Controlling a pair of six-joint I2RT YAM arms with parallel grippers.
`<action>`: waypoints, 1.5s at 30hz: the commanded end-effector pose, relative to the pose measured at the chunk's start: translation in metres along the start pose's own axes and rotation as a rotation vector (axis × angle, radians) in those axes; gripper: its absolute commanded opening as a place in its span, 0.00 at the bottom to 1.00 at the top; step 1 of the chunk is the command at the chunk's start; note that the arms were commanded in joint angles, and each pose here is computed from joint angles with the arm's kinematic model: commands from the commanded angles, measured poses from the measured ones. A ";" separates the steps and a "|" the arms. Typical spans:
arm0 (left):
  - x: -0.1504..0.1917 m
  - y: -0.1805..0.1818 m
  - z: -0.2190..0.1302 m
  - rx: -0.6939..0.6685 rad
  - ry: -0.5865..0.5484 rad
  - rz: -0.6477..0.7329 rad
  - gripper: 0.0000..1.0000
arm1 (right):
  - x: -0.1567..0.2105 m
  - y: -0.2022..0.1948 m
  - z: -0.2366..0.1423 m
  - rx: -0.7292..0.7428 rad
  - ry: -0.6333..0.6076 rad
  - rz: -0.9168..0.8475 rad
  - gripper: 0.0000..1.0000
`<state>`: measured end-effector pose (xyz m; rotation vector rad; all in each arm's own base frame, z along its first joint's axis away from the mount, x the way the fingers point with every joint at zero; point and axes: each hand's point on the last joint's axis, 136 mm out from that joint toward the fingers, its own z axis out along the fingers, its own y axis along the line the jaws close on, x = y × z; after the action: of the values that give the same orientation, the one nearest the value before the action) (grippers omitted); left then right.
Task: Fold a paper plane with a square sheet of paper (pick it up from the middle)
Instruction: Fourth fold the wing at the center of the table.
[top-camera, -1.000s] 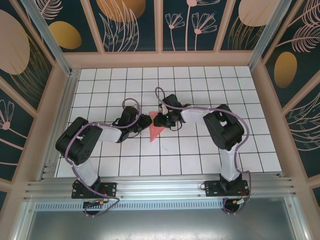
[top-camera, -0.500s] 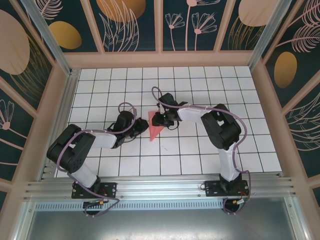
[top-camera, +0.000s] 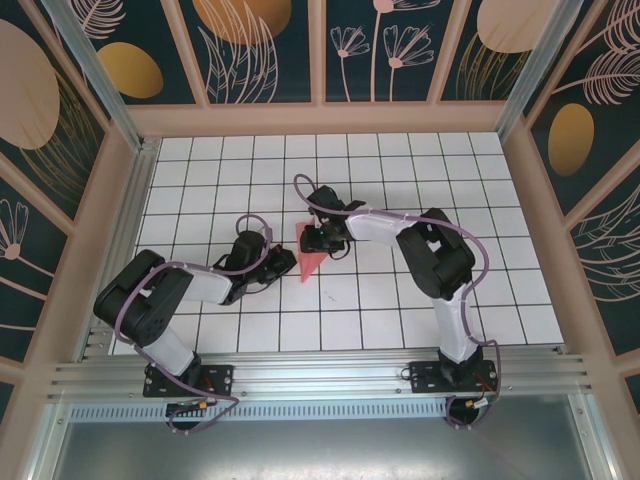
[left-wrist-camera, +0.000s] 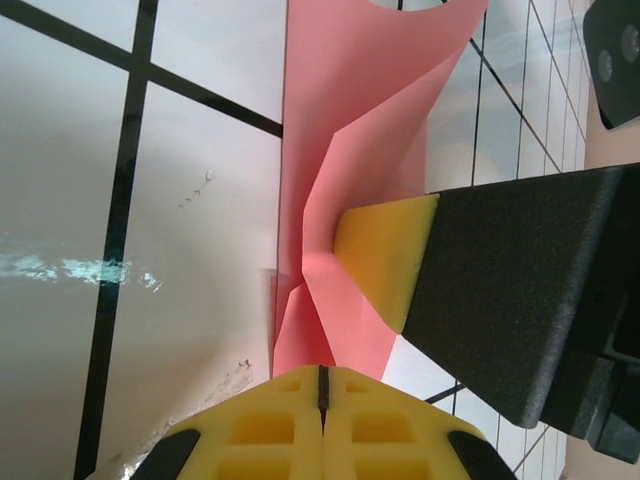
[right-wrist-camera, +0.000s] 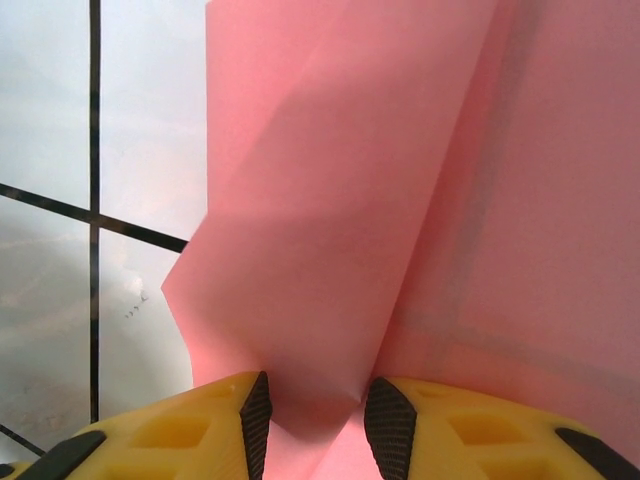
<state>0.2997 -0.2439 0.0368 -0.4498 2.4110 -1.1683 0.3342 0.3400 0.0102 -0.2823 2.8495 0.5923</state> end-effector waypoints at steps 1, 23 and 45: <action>0.000 -0.019 -0.003 0.074 -0.007 0.010 0.06 | 0.066 -0.099 0.047 0.355 0.193 0.056 0.39; 0.026 -0.023 0.009 0.065 0.072 0.053 0.04 | 0.080 -0.110 0.058 0.449 0.267 0.139 0.30; 0.027 0.009 0.012 -0.136 0.076 0.080 0.07 | 0.078 -0.095 0.064 0.353 0.280 0.170 0.38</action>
<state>0.2826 -0.2640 0.0202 -0.3708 2.5348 -1.0872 0.3346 0.3395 0.0044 -0.1544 2.9515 0.4896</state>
